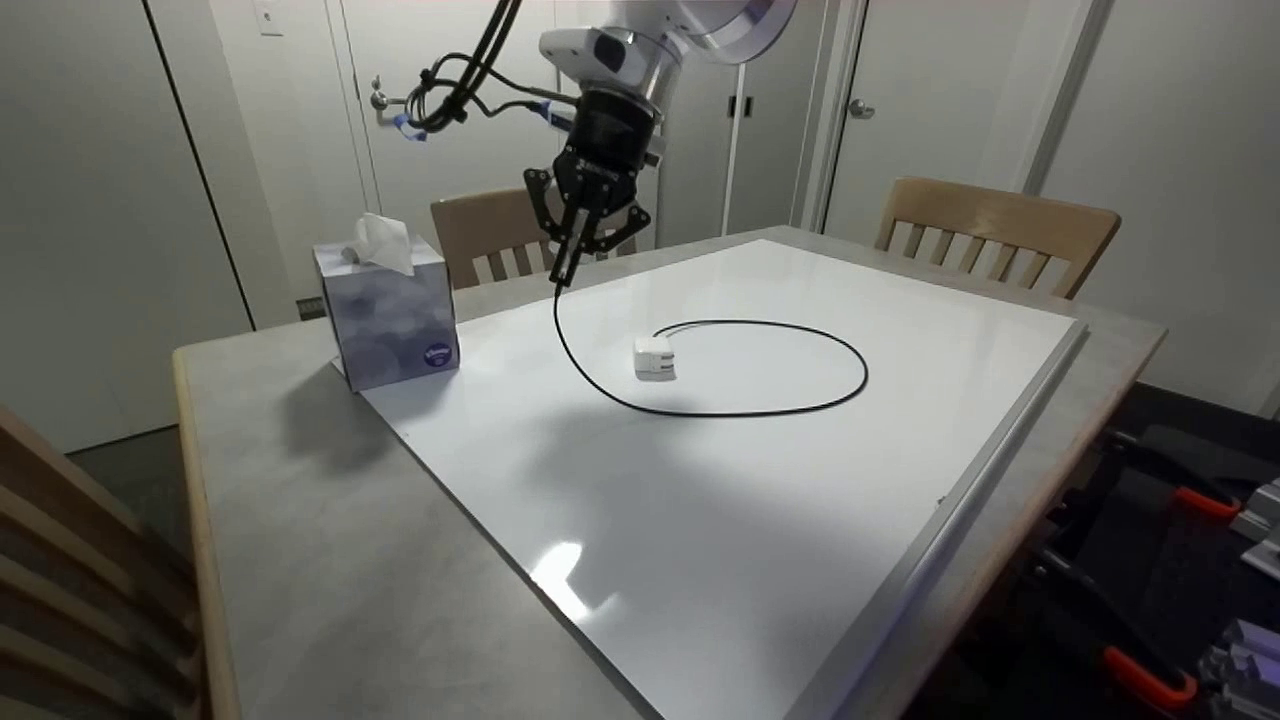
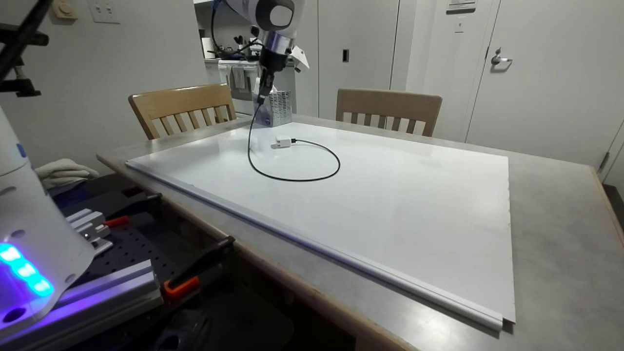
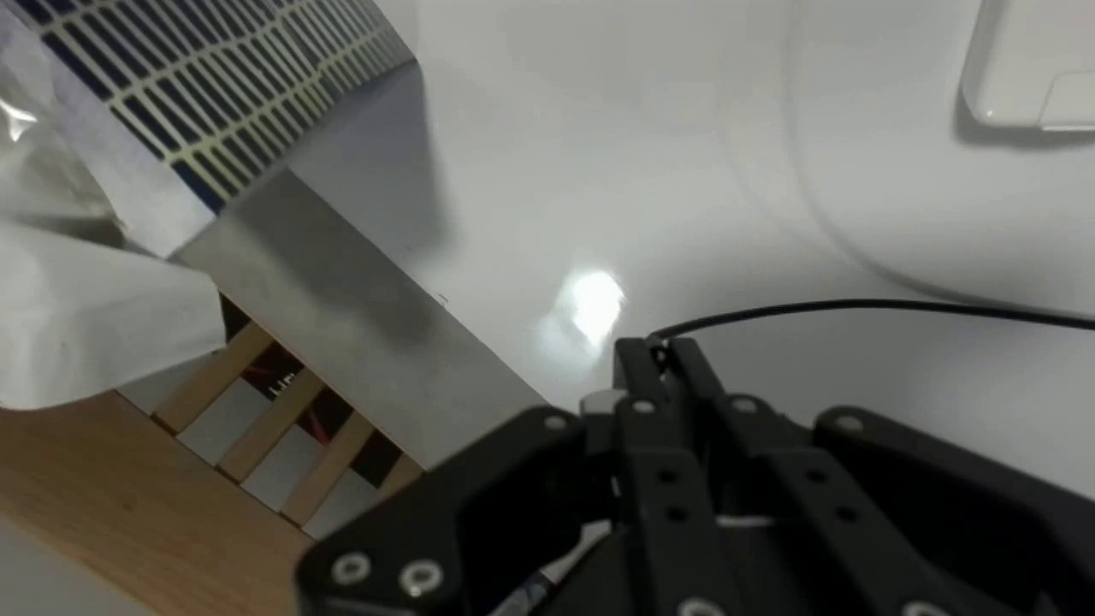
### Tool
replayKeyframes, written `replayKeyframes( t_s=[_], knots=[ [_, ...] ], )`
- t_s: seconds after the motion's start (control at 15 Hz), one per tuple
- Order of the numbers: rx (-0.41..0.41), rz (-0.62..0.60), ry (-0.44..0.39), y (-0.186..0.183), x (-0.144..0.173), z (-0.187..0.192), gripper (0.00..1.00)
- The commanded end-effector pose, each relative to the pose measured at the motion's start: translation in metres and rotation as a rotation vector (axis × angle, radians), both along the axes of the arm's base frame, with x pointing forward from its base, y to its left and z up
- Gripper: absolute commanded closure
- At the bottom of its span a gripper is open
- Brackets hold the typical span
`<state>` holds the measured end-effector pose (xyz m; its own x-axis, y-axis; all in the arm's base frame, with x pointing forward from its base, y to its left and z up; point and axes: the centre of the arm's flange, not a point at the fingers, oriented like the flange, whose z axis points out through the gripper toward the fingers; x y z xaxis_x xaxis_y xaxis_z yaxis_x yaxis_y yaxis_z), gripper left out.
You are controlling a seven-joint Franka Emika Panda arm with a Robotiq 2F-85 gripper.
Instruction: Unwrap the charger cable
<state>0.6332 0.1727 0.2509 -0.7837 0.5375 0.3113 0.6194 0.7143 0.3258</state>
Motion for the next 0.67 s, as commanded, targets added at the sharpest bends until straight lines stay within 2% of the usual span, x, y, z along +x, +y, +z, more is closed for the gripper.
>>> replayKeyframes(
  t_s=[0.0, 0.07, 0.13, 0.33, 0.4, 0.6],
  knots=[
    [-0.022, 0.199, 0.013, 0.013, 0.012, -0.002, 0.98],
    [-0.035, 0.249, 0.015, 0.015, 0.013, -0.001, 0.98],
    [-0.020, 0.154, 0.021, 0.013, -0.002, 0.000, 0.91],
    [-0.035, 0.212, 0.022, 0.018, -0.001, 0.003, 0.91],
    [-0.036, 0.214, 0.022, 0.018, 0.000, 0.003, 0.98],
    [-0.017, 0.285, 0.020, 0.030, 0.008, 0.006, 0.98]
  ],
)
